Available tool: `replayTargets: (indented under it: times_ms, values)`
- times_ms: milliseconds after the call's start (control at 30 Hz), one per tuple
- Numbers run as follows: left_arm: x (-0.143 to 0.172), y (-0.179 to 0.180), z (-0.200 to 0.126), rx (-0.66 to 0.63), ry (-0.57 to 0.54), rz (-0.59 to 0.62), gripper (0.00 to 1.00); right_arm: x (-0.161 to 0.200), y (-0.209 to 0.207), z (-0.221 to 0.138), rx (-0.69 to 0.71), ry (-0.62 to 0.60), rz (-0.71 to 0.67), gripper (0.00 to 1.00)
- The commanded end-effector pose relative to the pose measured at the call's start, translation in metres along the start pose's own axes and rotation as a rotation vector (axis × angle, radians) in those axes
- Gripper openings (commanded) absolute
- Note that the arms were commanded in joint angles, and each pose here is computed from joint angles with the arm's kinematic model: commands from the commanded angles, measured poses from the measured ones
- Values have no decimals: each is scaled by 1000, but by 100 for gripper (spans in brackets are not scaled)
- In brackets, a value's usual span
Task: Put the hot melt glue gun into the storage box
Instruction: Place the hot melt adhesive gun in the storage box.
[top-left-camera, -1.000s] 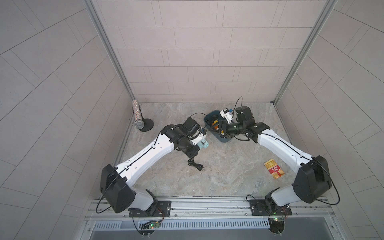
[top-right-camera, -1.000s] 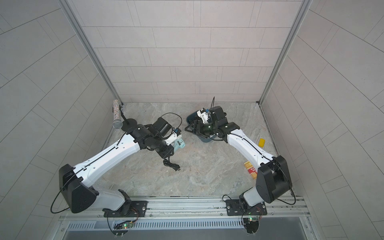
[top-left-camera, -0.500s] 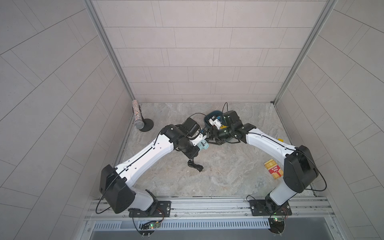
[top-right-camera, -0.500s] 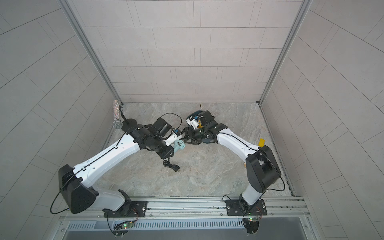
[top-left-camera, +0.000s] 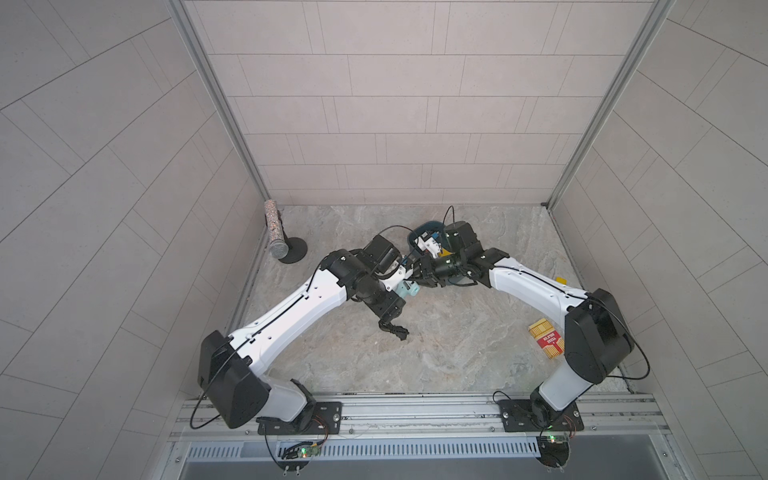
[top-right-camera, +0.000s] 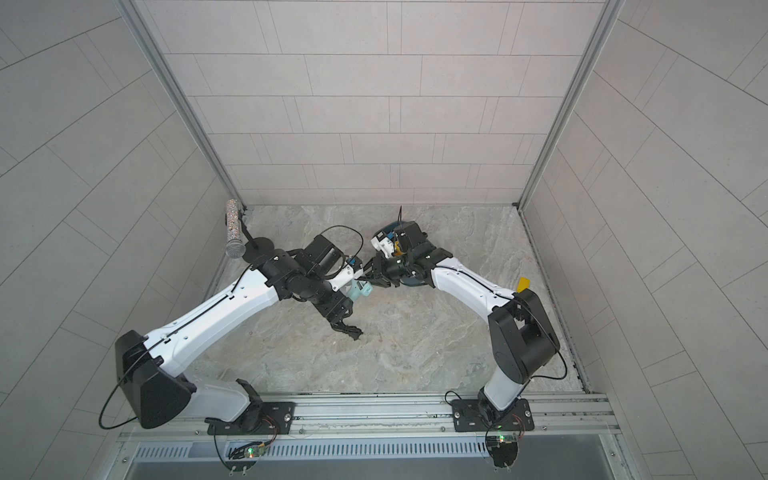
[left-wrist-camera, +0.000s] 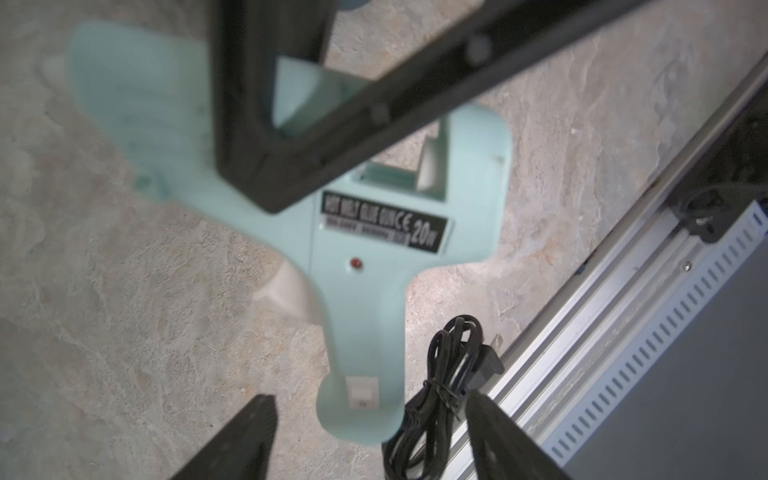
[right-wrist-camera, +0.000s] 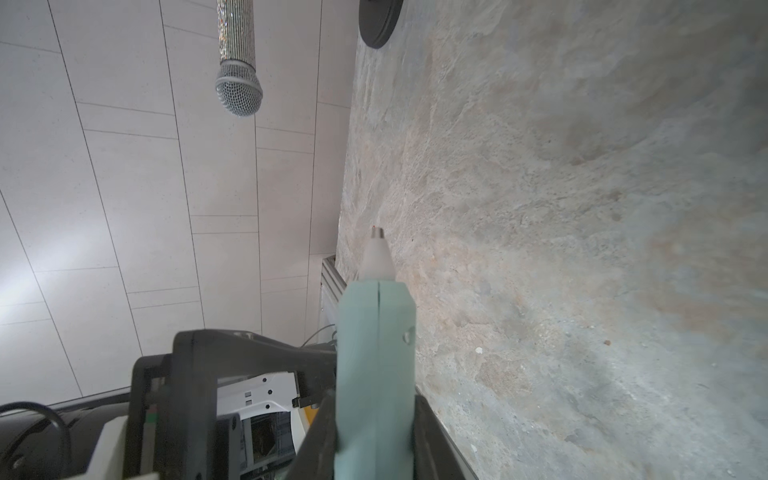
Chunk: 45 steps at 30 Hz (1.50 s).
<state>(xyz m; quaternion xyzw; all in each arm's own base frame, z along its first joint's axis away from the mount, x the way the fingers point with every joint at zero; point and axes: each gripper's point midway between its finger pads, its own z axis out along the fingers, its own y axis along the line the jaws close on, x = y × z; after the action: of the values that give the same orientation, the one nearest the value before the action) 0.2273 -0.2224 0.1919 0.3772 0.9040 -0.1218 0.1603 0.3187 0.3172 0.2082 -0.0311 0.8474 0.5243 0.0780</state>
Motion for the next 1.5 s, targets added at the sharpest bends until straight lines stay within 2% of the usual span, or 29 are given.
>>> replayTargets:
  times_ms: [0,133,267,467,633,800,1000,1467]
  values:
    - [-9,19,-24,-126,-108,-35,90,-30,4,-33,15,-173,-10,0]
    - [-18,43,-52,-270,-269,-123,95,-76,1,-81,4,-446,52,0]
    - [-21,58,-78,-346,-432,-195,96,-116,-18,-130,8,-750,139,0]
    - [-8,66,-86,-386,-438,-235,97,-154,-41,-171,75,-1081,161,0]
    - [1,68,-86,-394,-434,-252,97,-173,-61,-182,132,-1262,170,0]
    - [7,68,-87,-403,-423,-255,97,-188,-75,-180,190,-1358,175,0]
    - [10,69,-88,-409,-413,-259,97,-195,-94,-159,225,-1399,230,0]
    - [17,71,-88,-425,-394,-261,97,-146,-170,-118,436,-1379,421,0]
